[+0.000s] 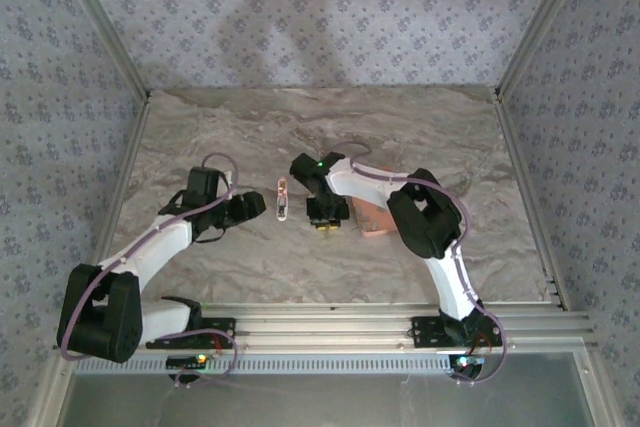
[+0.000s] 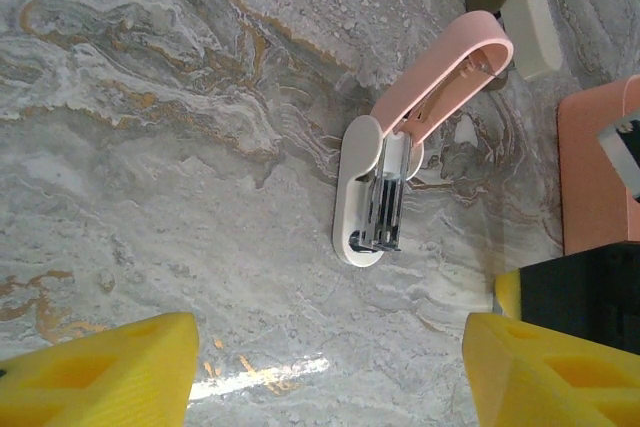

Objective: Load the staples into the stapler

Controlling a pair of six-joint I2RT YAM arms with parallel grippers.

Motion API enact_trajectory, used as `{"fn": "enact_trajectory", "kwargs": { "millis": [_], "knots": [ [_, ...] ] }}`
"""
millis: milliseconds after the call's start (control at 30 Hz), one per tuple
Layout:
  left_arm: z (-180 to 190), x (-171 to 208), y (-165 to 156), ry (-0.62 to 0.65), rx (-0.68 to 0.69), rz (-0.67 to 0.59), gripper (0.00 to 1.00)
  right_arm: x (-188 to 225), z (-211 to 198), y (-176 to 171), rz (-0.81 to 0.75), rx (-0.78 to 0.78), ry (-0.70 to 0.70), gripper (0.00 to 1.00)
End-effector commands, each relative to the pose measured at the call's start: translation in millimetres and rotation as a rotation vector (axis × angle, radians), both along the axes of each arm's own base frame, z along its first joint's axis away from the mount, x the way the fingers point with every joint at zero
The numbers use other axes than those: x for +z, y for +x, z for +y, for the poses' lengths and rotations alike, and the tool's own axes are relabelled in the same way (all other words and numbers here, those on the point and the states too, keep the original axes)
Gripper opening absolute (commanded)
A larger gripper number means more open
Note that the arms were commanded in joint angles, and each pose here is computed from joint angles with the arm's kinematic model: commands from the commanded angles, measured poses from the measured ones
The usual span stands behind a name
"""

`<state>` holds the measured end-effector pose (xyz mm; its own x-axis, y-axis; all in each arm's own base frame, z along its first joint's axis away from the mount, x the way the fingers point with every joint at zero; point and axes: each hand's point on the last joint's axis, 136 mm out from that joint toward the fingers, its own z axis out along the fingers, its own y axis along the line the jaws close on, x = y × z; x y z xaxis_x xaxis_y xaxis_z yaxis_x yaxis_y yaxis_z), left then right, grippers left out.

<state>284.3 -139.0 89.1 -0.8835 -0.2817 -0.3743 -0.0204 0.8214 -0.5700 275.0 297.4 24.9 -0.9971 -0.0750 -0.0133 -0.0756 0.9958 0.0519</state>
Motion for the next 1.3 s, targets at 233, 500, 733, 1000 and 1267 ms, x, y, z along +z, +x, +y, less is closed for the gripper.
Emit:
{"fn": "enact_trajectory", "kwargs": {
  "millis": [233, 500, 733, 1000, 1267],
  "knots": [
    [-17, 10, 0, 0.274, -0.110, -0.021, 0.66, 77, -20, 20, -0.267, -0.044, 0.126, 0.16],
    [-37, -9, 5, 0.477, -0.188, 0.036, 0.64, 99, -45, 10, -0.329, -0.047, 0.147, 0.16],
    [-50, -25, 17, 0.538, -0.214, 0.084, 0.56, 111, -66, 0, -0.370, -0.081, 0.172, 0.17],
    [-62, -34, 32, 0.589, -0.232, 0.106, 0.50, 107, -84, -11, -0.375, -0.114, 0.166, 0.17],
    [-61, -51, 37, 0.630, -0.223, 0.148, 0.45, 110, -91, -14, -0.386, -0.123, 0.167, 0.17]
  ]
}}
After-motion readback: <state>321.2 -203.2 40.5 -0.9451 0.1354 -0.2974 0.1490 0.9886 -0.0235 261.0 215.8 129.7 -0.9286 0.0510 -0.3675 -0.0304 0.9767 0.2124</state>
